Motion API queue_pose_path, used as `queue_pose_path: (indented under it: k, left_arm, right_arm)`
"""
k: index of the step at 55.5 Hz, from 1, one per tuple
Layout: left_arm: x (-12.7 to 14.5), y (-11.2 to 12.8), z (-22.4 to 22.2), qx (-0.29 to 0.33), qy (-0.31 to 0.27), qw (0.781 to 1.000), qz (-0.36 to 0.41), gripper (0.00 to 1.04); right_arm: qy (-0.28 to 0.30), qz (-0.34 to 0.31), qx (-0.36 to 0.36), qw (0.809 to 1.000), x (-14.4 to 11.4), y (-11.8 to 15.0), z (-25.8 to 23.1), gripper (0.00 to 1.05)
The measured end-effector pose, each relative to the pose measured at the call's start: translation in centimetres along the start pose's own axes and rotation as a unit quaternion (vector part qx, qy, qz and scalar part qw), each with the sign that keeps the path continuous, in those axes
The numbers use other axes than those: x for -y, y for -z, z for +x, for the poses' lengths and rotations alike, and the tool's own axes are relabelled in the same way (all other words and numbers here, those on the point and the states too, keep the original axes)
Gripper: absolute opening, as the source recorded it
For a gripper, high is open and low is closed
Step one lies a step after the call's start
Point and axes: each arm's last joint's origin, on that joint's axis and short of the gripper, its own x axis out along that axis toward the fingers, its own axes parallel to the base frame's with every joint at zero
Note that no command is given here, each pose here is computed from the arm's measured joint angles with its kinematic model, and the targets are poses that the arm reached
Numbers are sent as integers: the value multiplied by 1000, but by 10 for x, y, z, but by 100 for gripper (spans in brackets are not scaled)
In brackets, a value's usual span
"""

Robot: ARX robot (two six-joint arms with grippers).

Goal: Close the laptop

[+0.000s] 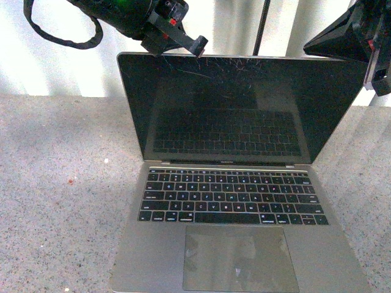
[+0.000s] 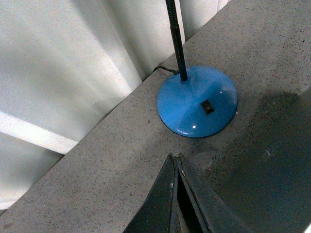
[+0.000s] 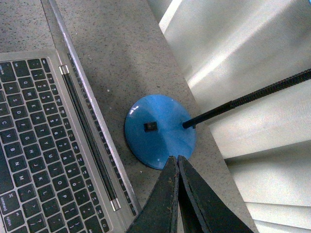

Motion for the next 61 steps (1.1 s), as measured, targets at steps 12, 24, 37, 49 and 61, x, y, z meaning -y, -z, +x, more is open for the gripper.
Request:
queue_pose_path:
  k: [12,24,37,49,61]
  left_arm:
    - [1,1,-1,-2,8,1000,6,4]
    - [5,4,-3,-8,23,1000,8,4]
    - [10,11,-3,-18,31,999,8,4]
    - [14,18,-5,-29,37,999,6,4]
    - [23,34,-18,-51,56,997,4,4]
  right_arm:
    - [-4,0,-2,1000,-1,1,0,3]
    - [-21,4,-7,1000,-6,4,1,3]
    - [-55,2,-23,998,-27,13,3,3]
    - [-67,-2,-27,997,-37,16,3,3]
    - [-69,-9,-30,997,-40,16,4,3]
